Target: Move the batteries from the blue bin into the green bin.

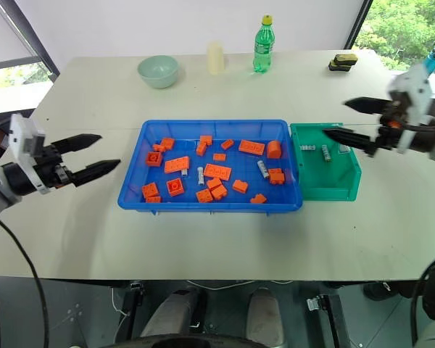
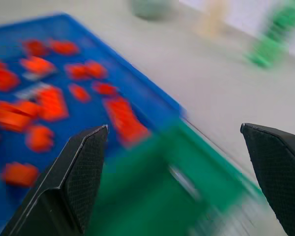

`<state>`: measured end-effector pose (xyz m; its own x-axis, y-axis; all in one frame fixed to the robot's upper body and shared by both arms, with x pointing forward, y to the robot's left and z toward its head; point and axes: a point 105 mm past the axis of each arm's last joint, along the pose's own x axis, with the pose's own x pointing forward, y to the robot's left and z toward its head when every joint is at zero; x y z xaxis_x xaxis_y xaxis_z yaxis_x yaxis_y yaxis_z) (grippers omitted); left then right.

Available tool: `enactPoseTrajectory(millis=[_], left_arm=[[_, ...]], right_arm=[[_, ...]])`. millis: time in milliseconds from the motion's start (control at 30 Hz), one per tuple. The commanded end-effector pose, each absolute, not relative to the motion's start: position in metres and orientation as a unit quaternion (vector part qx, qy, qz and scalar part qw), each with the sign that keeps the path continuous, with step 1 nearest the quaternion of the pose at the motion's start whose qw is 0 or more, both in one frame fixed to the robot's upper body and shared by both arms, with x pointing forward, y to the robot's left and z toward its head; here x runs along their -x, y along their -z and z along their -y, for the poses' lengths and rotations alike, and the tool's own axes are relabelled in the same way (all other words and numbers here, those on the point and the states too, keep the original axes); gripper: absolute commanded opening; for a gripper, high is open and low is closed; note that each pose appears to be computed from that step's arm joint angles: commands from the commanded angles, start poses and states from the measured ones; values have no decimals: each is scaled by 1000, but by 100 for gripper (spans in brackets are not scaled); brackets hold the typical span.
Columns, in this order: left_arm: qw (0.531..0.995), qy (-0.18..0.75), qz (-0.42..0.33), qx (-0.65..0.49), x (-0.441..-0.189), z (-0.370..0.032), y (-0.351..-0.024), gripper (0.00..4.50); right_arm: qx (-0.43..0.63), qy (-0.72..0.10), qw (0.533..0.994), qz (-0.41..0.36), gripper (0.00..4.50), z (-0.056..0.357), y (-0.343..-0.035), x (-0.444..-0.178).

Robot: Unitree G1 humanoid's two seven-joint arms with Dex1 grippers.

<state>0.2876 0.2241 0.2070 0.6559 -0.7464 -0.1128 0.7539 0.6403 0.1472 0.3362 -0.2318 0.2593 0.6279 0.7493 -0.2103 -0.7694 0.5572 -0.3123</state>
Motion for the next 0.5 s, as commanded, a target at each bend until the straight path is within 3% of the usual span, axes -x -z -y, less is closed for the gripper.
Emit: enactPoseTrajectory(millis=[33,300,500], left_arm=[[877,463,-26,-122,-273,-205,-212,450],[873,464,-40,-142,-262,-206,-207,450],[885,443,-47,-139,-253,-213,-203,450]], right_arm=[[223,-533,816,-18,444,151,-253,-340],[241,-632,735,-38,444,37,-215,-360],[261,-657,705,-58,444,-6,-190,-374]])
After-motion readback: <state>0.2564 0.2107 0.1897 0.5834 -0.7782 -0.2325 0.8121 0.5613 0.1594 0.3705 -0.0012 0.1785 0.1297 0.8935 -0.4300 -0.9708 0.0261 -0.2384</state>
